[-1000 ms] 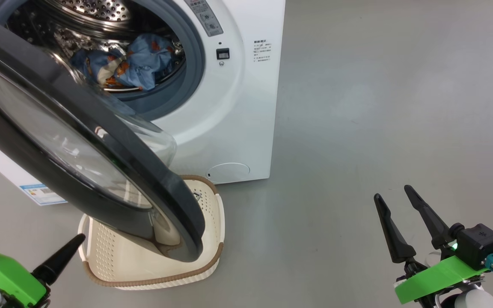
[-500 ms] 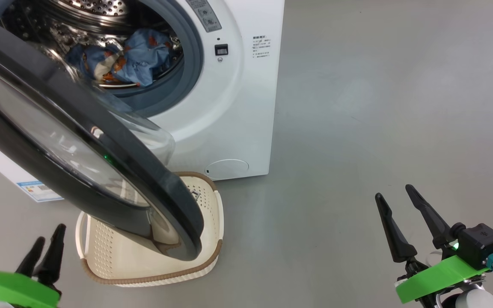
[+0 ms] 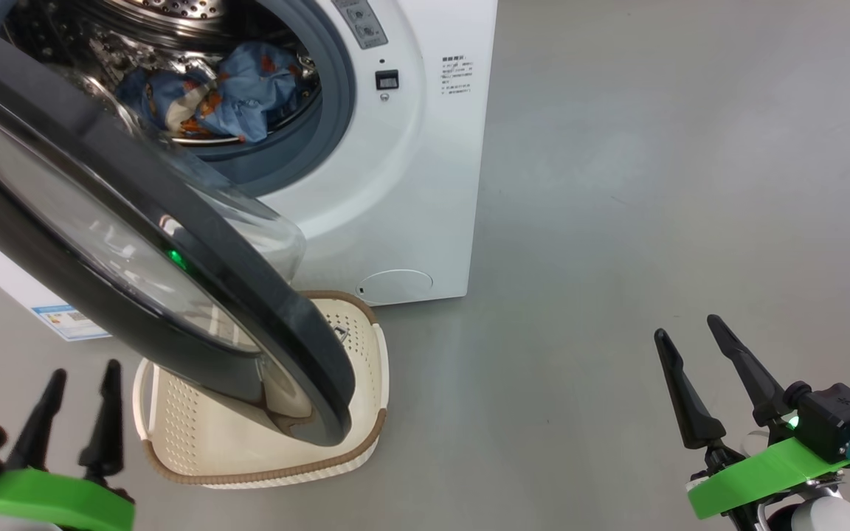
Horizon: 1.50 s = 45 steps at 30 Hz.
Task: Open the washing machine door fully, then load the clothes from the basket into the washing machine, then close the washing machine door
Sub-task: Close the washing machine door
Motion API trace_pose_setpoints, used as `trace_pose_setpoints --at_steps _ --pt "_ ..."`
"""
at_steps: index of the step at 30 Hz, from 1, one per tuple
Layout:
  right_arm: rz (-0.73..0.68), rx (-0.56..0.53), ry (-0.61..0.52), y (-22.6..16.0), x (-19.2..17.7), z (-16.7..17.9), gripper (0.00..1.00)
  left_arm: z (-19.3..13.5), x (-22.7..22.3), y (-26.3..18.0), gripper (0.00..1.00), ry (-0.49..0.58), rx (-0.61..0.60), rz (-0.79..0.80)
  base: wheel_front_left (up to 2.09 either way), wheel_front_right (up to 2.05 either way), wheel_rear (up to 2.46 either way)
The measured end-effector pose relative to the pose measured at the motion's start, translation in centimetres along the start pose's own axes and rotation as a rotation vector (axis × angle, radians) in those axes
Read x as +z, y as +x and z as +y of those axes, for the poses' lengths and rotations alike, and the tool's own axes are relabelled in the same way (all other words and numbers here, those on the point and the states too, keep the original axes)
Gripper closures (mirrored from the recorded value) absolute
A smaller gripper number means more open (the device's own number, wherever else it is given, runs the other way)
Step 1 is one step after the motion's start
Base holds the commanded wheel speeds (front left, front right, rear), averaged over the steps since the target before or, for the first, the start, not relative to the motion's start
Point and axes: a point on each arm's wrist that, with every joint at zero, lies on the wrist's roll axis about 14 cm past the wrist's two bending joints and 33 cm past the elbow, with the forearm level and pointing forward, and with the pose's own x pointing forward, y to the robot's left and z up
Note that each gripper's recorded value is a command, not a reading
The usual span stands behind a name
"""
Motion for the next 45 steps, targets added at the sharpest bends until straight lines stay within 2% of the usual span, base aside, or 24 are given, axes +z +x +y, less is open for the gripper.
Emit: trace_pose_setpoints --at_steps 8,12,24,45 --pt "0.003 -0.008 0.000 -0.1 -0.1 -0.2 0.00 -1.6 1.3 -0.5 0.00 0.137 -0.013 -0.080 0.00 0.00 0.00" --pt "0.004 -0.012 0.000 -0.1 -0.1 -0.4 0.00 -2.0 1.0 -0.9 0.00 0.156 -0.008 -0.084 0.00 0.00 0.00" --pt "0.005 -0.016 0.001 -0.1 -0.2 -0.5 0.00 -0.9 0.5 -1.7 0.00 0.133 0.059 -0.084 0.00 0.00 0.00" --pt "-0.004 -0.016 0.002 -0.2 0.1 -0.4 0.00 -1.0 -0.4 -2.2 0.00 0.110 0.067 -0.060 0.00 0.00 0.00"
